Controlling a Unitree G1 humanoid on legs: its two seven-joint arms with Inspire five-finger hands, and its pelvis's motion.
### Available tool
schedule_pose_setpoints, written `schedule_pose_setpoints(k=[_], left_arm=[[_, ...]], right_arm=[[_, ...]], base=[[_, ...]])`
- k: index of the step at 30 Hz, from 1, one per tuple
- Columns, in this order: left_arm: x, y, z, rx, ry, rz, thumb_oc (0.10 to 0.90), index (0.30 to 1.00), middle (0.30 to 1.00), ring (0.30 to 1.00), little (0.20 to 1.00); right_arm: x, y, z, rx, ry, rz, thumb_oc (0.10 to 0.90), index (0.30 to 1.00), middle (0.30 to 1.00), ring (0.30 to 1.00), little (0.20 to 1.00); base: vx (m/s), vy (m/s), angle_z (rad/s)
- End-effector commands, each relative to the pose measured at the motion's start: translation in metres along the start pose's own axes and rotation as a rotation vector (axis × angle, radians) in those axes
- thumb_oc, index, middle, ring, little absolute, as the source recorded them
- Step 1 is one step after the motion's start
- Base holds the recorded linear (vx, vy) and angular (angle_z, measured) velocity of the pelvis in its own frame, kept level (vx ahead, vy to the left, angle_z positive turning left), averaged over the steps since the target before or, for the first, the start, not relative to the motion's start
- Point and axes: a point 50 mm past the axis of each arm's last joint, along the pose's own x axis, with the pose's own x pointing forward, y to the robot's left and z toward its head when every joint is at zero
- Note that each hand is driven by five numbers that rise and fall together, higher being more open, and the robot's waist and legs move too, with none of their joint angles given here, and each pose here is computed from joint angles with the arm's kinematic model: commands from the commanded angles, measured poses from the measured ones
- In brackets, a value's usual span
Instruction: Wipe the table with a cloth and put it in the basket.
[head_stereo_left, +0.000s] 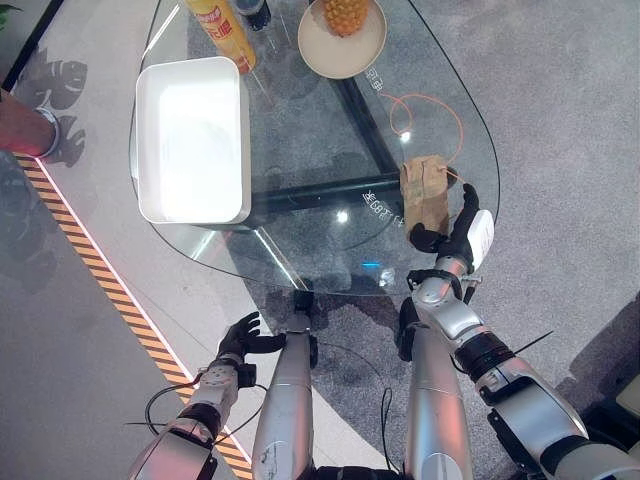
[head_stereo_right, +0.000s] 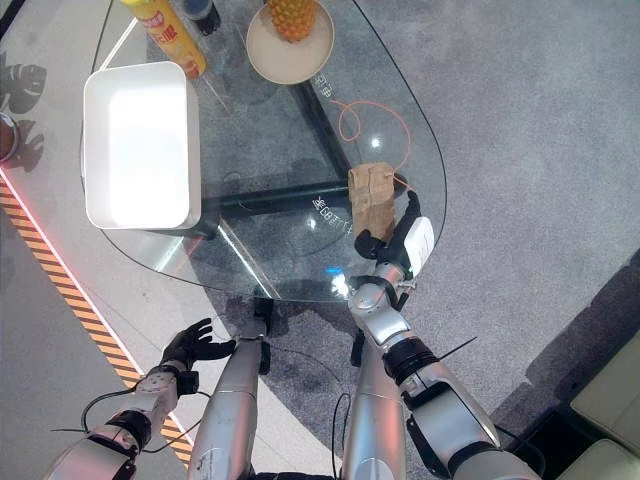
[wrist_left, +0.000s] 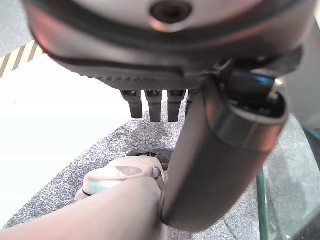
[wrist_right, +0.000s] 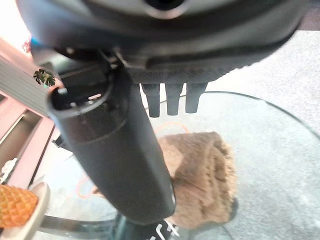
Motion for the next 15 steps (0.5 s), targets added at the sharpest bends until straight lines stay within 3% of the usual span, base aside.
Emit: schedule_pose_setpoints(k=[1, 15], left_arm=[[-0.004, -0.003, -0.015, -0.001, 0.032, 0.009, 0.800, 0.900, 0.900, 0.900, 0.900], [-0.003, -0.010, -0.013, 0.011, 0.032, -0.016, 0.800, 0.900, 0.900, 0.900, 0.900]], right_arm=[[0.008, -0.005, 0.025, -0.001, -0.124, -0.051, 0.800, 0.900, 0.900, 0.900, 0.900], [0.006, 0.004, 0.009, -0.020, -0.019, -0.018, 0.800, 0.900, 0.900, 0.900, 0.900]], base=[[0.00, 0.000, 0.00], [0.00, 0.000, 0.00]])
